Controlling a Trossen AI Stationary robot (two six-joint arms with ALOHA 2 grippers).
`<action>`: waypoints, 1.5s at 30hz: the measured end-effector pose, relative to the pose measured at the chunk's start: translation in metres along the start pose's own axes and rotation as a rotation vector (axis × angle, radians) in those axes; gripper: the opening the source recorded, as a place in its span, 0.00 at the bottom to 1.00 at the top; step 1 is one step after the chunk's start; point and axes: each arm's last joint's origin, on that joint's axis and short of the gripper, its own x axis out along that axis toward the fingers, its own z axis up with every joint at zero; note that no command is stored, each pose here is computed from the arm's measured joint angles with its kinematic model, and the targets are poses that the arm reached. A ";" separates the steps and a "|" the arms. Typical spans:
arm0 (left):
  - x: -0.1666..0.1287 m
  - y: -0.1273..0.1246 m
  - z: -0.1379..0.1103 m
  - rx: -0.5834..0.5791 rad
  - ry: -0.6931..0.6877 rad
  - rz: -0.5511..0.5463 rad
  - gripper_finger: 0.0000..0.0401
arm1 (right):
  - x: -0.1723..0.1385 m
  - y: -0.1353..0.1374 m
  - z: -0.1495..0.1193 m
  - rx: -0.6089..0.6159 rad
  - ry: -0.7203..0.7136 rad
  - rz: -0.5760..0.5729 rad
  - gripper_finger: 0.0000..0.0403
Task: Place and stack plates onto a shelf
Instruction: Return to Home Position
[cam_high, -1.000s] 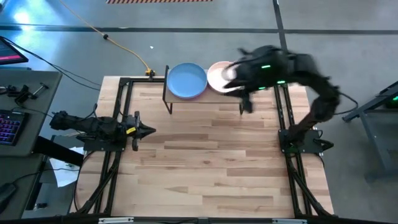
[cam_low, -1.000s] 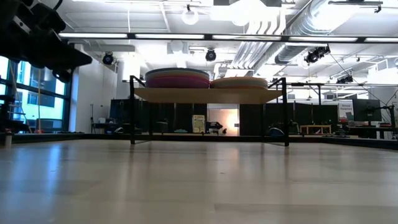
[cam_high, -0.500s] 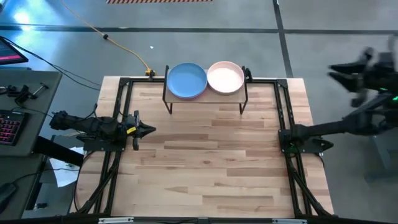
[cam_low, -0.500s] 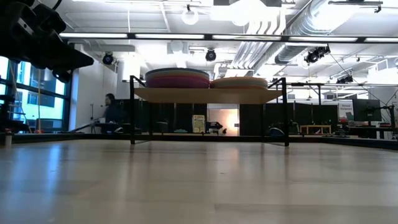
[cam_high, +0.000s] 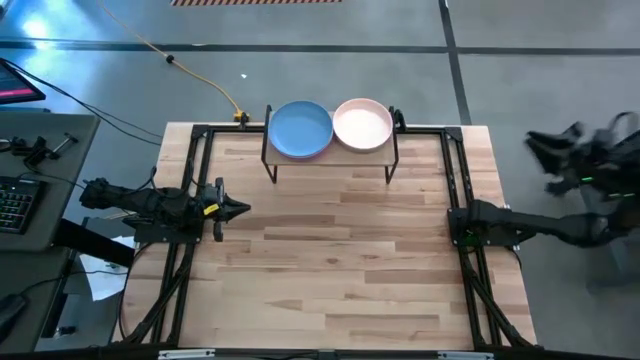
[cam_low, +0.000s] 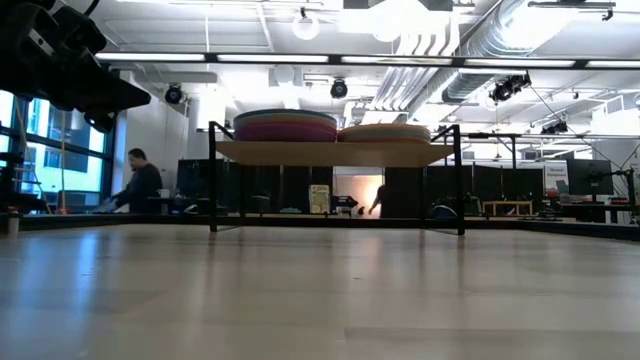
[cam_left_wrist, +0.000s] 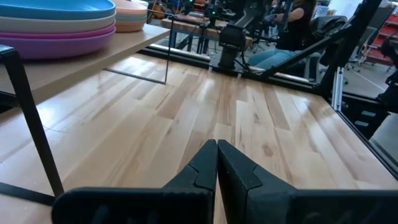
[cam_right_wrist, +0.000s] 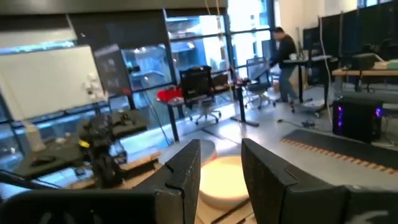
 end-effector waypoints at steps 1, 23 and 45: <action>0.000 0.000 0.000 0.000 0.000 0.000 0.01 | 0.009 0.002 -0.012 -0.001 0.001 -0.007 0.26; 0.000 0.000 0.000 0.032 0.000 -0.001 0.01 | 0.163 0.020 -0.227 0.129 0.088 0.194 0.26; 0.000 0.000 0.000 0.211 -0.003 0.017 0.01 | 0.168 0.015 -0.293 0.105 0.246 0.255 0.26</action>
